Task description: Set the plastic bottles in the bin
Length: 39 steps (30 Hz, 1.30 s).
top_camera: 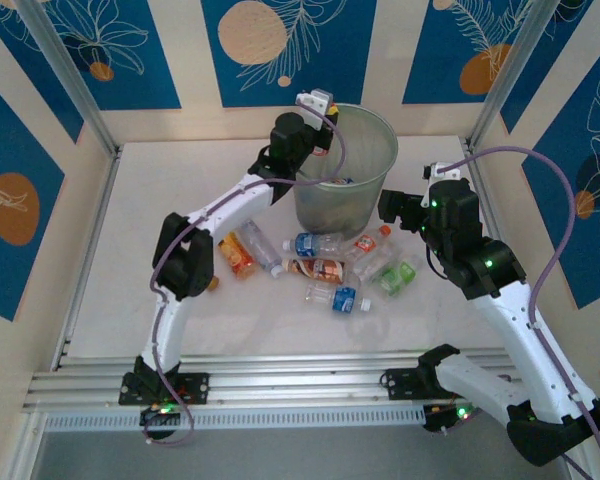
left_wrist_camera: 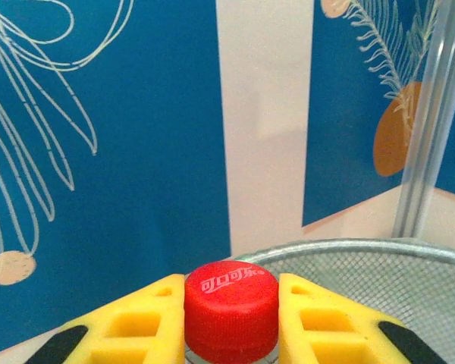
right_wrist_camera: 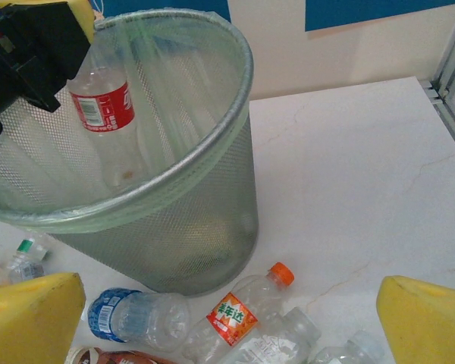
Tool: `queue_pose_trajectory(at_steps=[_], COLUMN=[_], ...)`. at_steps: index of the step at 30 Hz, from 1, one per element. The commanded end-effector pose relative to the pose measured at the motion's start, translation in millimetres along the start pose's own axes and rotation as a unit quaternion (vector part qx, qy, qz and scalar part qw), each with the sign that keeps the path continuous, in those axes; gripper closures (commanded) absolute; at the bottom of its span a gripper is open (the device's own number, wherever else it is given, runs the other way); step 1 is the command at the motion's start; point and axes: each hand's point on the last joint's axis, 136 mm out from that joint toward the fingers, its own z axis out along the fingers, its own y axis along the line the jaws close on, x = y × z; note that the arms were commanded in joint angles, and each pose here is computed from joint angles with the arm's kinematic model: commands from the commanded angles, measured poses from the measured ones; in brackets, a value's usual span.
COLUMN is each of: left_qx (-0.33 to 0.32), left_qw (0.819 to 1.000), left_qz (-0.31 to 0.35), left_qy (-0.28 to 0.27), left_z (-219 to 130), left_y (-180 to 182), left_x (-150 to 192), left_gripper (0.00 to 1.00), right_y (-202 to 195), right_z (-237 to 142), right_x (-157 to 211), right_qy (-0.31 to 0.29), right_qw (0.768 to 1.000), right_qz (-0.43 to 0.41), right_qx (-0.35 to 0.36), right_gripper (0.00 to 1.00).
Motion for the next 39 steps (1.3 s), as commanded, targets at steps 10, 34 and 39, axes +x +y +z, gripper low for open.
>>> queue_pose_trajectory(at_steps=[10, 34, 39], left_qx=[-0.073, -0.054, -0.042], left_qw=[0.997, 0.998, 0.998], left_qz=[0.011, -0.036, -0.039], left_qy=[0.023, -0.013, -0.028], left_z=[-15.8, -28.1, -34.7], left_y=[13.9, 9.0, 6.7], left_x=[-22.2, -53.8, -73.1], left_gripper=[0.96, 0.33, 0.34], right_y=[-3.4, -5.9, -4.6], right_z=[-2.0, -1.9, -2.1], right_x=[-5.9, -6.1, -5.9], right_qy=[-0.016, -0.017, -0.016], right_qw=[1.0, 1.0, 1.0], right_qz=[0.007, 0.005, 0.007], right_qx=[0.006, 0.012, 0.008], right_gripper=[0.01, 0.01, 0.01])
